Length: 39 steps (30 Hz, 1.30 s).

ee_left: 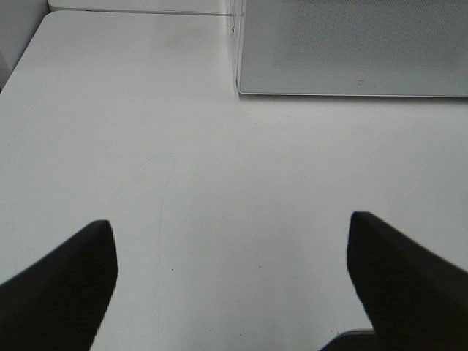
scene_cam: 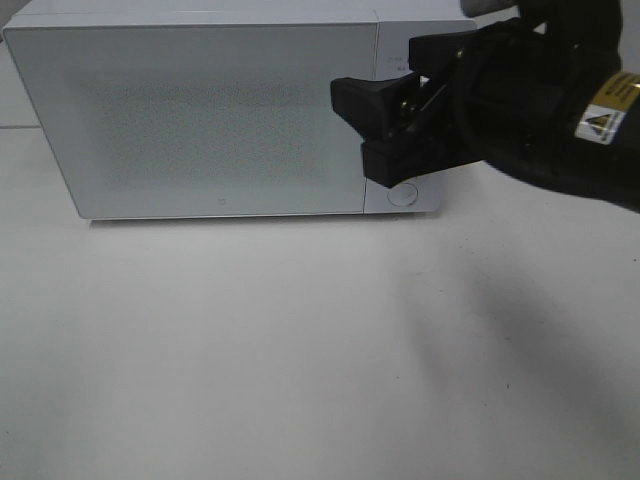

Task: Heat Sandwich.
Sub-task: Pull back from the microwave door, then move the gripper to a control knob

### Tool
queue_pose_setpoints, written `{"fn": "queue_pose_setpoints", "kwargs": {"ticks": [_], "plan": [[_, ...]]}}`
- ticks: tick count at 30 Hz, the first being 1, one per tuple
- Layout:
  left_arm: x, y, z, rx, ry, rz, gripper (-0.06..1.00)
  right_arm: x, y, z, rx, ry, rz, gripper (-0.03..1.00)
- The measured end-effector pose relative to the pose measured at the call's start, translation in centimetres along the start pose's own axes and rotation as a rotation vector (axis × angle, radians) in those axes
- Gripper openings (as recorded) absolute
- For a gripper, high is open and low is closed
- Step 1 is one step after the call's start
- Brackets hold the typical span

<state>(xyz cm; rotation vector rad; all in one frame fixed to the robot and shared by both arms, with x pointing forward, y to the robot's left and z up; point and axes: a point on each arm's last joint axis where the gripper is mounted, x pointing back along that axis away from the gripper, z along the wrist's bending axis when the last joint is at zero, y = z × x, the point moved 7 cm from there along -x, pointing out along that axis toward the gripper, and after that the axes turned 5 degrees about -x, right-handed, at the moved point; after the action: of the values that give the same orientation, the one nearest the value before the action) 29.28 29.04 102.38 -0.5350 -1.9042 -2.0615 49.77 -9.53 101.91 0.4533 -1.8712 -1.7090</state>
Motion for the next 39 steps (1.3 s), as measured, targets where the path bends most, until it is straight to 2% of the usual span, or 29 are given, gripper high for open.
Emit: {"fn": "queue_pose_setpoints", "kwargs": {"ticks": [5,6,8,9,10,11,15,19,24,32,36,39], "plan": [[0.0,0.0,0.0,0.000,0.000,0.000,0.80,-1.5,-1.6,0.6,-0.016,-0.084,0.007,0.73],[0.0,0.0,0.0,0.000,0.000,0.000,0.80,-1.9,-2.3,0.6,-0.029,-0.147,0.009,0.73],[0.0,0.0,0.0,0.000,0.000,0.000,0.80,-2.1,-2.8,0.3,-0.029,-0.220,0.004,0.73],[0.0,0.0,0.0,0.000,0.000,0.000,0.80,-2.1,-2.8,0.3,-0.029,-0.220,0.004,0.73],[0.0,0.0,0.0,0.000,0.000,0.000,0.80,-2.1,-3.2,0.1,-0.028,-0.256,0.011,0.73],[0.0,0.0,0.0,0.000,0.000,0.000,0.80,-2.1,-4.0,-0.5,-0.047,-0.335,0.021,0.73],[0.0,0.0,0.0,0.000,0.000,0.000,0.80,-2.4,-5.9,-1.1,-0.052,-0.420,0.059,0.73],[0.0,0.0,0.0,0.000,0.000,0.000,0.80,-3.5,-7.6,-1.4,-0.078,-0.472,0.073,0.73],[0.0,0.0,0.0,0.000,0.000,0.000,0.80,-5.3,-8.7,-1.7,-0.079,-0.539,0.026,0.73],[0.0,0.0,0.0,0.000,0.000,0.000,0.80,-7.6,-12.6,-1.5,-0.027,-0.546,0.092,0.73],[0.0,0.0,0.0,0.000,0.000,0.000,0.80,-7.8,-13.5,-2.8,-0.062,-0.577,0.100,0.73],[0.0,0.0,0.0,0.000,0.000,0.000,0.80,-7.9,-13.6,-5.5,-0.152,-0.632,0.069,0.73]]}}
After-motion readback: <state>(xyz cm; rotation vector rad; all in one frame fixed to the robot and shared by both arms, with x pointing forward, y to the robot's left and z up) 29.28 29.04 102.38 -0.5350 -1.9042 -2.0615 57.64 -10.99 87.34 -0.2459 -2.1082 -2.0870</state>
